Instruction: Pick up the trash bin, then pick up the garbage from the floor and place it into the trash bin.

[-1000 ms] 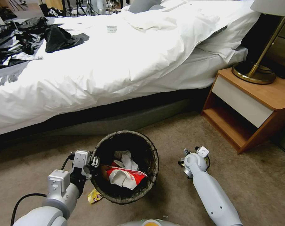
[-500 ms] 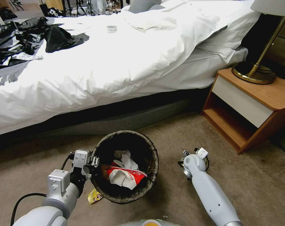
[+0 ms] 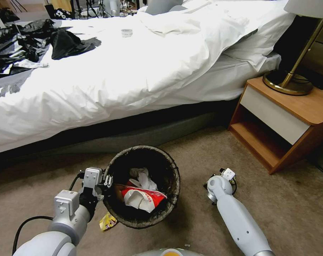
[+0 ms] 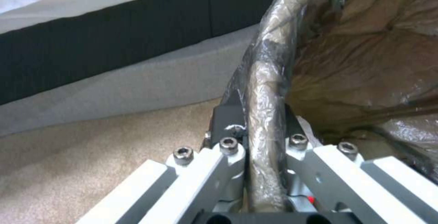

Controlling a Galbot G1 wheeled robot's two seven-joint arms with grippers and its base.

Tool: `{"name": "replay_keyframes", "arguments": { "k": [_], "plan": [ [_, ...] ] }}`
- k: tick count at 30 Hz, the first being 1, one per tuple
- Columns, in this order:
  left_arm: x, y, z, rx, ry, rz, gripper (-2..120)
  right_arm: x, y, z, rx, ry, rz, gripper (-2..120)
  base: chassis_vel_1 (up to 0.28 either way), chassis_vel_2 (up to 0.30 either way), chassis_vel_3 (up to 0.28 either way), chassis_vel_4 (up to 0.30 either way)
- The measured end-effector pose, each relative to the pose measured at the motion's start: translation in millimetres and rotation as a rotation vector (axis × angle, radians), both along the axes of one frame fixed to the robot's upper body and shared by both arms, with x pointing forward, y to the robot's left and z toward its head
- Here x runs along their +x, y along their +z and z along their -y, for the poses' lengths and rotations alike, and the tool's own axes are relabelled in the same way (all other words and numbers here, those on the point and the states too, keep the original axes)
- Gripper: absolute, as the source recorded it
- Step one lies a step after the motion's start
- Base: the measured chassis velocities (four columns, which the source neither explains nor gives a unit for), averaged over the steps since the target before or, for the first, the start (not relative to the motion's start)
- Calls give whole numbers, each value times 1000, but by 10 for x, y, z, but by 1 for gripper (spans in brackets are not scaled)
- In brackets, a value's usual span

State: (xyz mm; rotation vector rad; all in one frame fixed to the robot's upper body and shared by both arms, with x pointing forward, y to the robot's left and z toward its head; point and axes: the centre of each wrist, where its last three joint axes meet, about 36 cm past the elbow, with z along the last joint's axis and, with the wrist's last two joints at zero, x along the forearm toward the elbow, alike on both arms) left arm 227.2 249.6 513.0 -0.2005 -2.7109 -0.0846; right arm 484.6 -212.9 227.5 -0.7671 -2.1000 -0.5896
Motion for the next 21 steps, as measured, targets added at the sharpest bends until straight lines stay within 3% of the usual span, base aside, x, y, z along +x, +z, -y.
{"name": "replay_keyframes", "arguments": {
  "k": [8,21],
  "plan": [
    [4,3,0,-1,-1,3,1,4,12,-5,0,-1,8,0,0,0,0,0],
    [1,-1,8,-3,-5,1,1,-75,47,65,-52,13,56,0,0,0,0,0]
  ]
}}
